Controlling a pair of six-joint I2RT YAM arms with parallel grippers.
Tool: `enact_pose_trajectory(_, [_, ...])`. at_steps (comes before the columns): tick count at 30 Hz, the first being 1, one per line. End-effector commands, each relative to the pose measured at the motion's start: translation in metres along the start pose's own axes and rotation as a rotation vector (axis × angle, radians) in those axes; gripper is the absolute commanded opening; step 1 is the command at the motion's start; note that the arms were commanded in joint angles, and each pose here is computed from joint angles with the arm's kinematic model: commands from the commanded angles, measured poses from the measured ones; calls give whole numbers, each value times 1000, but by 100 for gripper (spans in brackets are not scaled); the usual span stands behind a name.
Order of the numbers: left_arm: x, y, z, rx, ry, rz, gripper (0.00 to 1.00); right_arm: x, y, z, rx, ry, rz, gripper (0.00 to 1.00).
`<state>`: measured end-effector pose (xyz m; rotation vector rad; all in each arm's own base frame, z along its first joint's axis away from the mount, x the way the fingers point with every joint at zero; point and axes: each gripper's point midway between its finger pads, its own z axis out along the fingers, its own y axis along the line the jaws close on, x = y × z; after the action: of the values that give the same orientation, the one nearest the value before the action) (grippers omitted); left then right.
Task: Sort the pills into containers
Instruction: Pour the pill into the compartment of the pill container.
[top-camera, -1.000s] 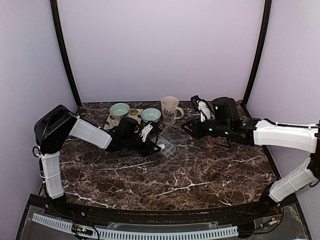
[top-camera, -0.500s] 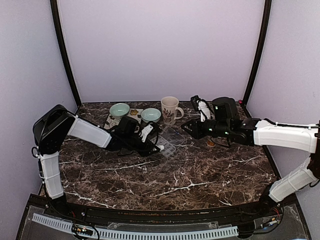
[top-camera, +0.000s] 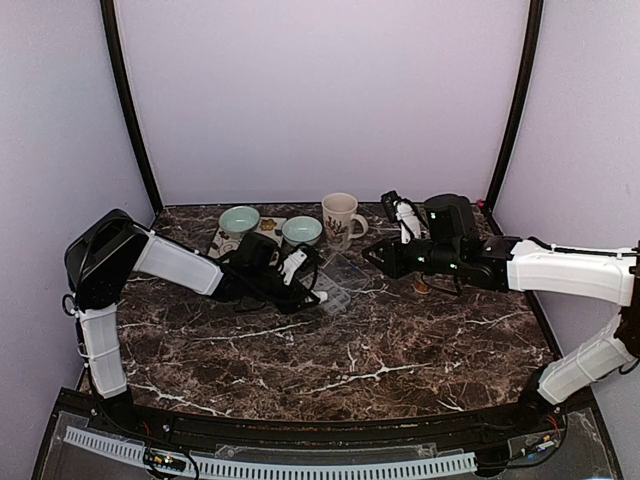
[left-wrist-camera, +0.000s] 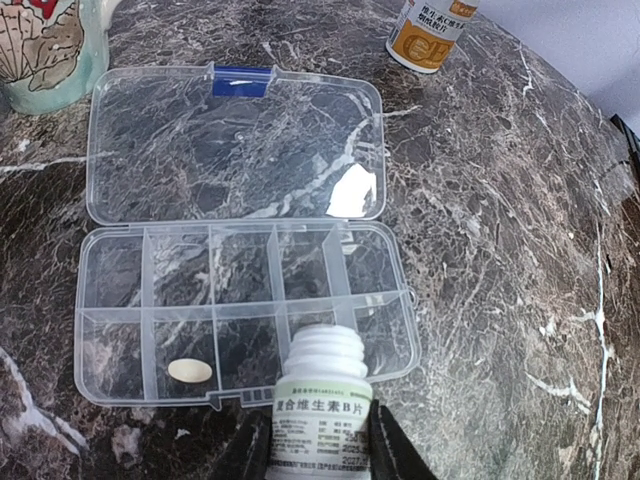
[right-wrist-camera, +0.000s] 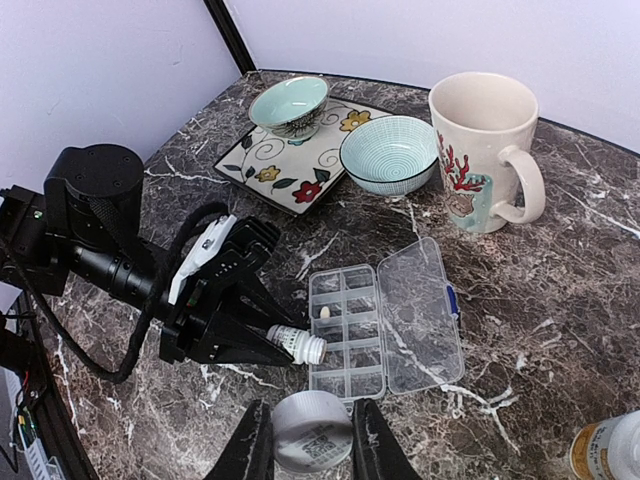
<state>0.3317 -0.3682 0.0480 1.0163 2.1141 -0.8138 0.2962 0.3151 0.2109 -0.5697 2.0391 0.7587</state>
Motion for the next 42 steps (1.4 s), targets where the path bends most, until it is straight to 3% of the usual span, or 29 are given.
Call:
enact_pose_trajectory(1, [-24, -8, -13, -2, -33, 40, 0, -5, 3, -2, -12, -21, -5, 0])
enact_pose_trajectory(42, [-30, -12, -20, -24, -1, 83, 0, -8, 6, -2, -22, -19, -5, 0])
